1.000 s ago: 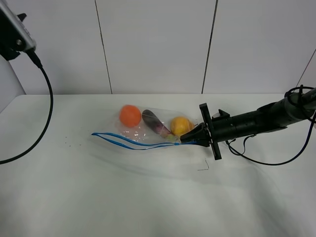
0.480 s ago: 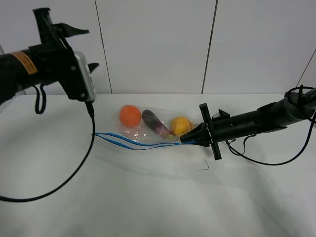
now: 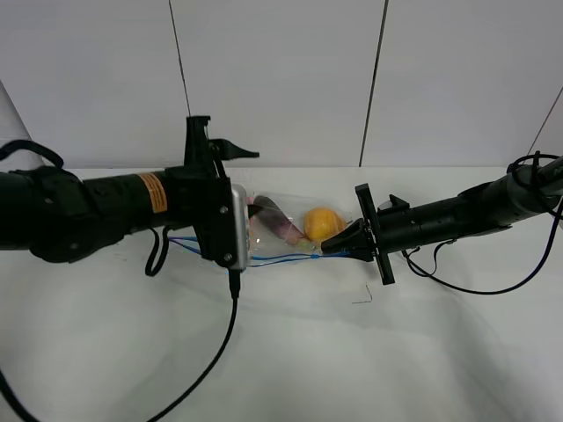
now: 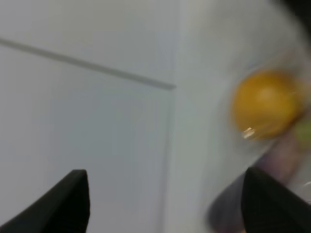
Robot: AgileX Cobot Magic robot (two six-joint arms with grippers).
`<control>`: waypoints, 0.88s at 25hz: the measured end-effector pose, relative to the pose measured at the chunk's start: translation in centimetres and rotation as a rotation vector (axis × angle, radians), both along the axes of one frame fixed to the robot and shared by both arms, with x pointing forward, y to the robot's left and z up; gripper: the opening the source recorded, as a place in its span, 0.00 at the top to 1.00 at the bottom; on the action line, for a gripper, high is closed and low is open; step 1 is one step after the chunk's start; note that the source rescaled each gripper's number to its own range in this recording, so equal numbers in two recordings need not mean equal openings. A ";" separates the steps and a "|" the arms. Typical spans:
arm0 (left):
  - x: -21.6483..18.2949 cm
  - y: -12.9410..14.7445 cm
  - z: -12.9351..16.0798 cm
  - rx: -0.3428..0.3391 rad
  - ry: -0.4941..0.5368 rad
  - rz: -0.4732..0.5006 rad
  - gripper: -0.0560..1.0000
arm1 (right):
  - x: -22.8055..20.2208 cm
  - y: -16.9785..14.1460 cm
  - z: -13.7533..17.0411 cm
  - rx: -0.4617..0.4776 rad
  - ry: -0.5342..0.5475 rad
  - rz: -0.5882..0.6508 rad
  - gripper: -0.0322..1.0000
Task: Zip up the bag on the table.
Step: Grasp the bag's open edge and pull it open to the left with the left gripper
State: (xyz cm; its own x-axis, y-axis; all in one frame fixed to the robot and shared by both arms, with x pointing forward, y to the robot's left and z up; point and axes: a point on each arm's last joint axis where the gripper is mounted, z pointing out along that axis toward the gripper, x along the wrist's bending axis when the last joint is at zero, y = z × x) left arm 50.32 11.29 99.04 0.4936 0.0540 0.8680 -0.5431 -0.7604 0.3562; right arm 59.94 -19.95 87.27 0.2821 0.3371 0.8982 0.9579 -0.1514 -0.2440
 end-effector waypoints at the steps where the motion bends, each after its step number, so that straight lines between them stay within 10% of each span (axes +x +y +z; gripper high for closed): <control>1: -0.6 -0.4 -0.5 -0.001 0.016 -0.021 0.00 | 0.0 0.0 0.0 0.000 0.000 0.000 0.97; 22: -1.8 -4.5 -8.2 -0.163 0.184 -0.148 0.00 | 0.0 0.0 0.0 -0.002 -0.008 0.004 0.97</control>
State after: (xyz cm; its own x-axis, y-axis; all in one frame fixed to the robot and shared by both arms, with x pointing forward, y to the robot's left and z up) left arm 48.56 6.81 90.86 0.6548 0.1016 0.7489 -0.5588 -0.6021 0.5703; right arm 59.93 -19.95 87.25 0.2736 0.3402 0.8997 0.9604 -0.1481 -0.2361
